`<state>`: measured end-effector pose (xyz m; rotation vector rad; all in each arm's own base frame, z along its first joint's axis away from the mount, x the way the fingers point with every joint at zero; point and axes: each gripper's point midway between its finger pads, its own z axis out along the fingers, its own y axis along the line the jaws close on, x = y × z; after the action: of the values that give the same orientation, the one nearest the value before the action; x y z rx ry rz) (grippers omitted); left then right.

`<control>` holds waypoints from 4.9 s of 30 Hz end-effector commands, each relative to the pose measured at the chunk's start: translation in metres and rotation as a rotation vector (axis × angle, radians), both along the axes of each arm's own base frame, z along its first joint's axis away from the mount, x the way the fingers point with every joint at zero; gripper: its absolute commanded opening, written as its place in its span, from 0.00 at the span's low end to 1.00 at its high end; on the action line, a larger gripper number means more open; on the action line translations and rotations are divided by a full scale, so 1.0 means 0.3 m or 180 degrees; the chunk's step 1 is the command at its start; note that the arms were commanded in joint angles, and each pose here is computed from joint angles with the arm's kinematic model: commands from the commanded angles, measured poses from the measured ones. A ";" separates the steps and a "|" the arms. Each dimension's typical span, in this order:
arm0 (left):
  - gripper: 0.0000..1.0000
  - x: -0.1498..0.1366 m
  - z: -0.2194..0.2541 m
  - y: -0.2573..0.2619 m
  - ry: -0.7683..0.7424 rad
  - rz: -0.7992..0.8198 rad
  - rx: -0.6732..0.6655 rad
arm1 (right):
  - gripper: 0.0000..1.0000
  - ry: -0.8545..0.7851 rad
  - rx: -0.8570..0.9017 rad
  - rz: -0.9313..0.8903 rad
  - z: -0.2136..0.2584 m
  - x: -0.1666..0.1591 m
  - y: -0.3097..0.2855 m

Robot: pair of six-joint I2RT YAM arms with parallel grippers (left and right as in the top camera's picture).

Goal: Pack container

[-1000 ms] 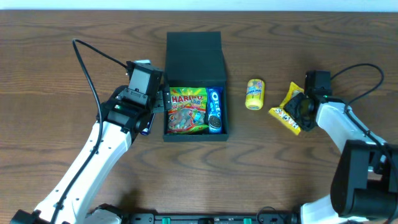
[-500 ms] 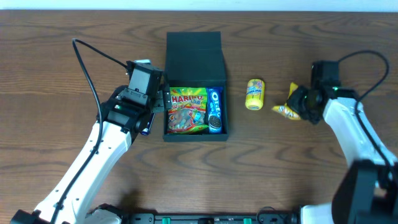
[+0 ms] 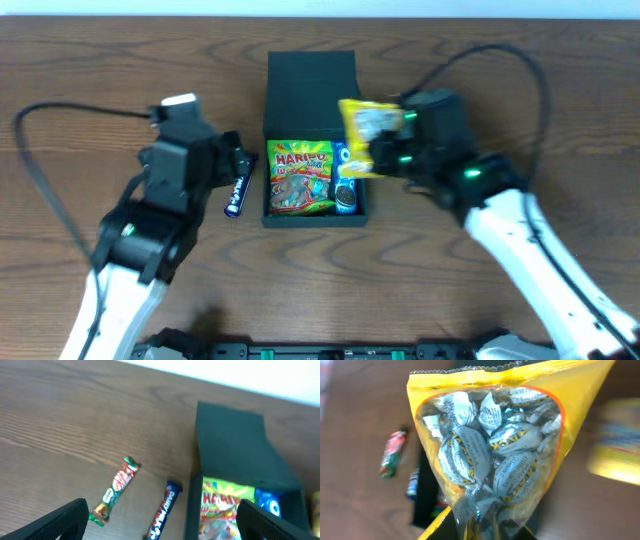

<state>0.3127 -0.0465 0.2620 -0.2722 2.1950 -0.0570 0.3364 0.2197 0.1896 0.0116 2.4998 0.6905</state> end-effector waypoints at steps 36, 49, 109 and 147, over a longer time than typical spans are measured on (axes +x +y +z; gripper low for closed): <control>0.95 -0.151 0.028 0.081 0.0059 0.0166 0.0001 | 0.20 -0.0005 -0.0078 0.0644 -0.076 -0.072 0.238; 0.95 -0.147 0.015 0.076 0.0110 0.0160 -0.0015 | 0.01 0.0787 -0.0552 0.0857 -0.499 -0.102 0.267; 0.95 -0.116 -0.063 0.026 0.0410 -0.0004 -0.0076 | 0.01 -0.0513 -0.0597 0.1445 -0.289 0.065 0.289; 0.95 -0.116 -0.063 0.026 0.0412 -0.0015 -0.0061 | 0.01 0.0146 -0.0671 0.1421 -0.553 0.031 0.275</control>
<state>0.2781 -0.0400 0.2452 -0.2820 2.3182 -0.0704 0.3493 0.3013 0.0261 -0.5686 2.6336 0.5676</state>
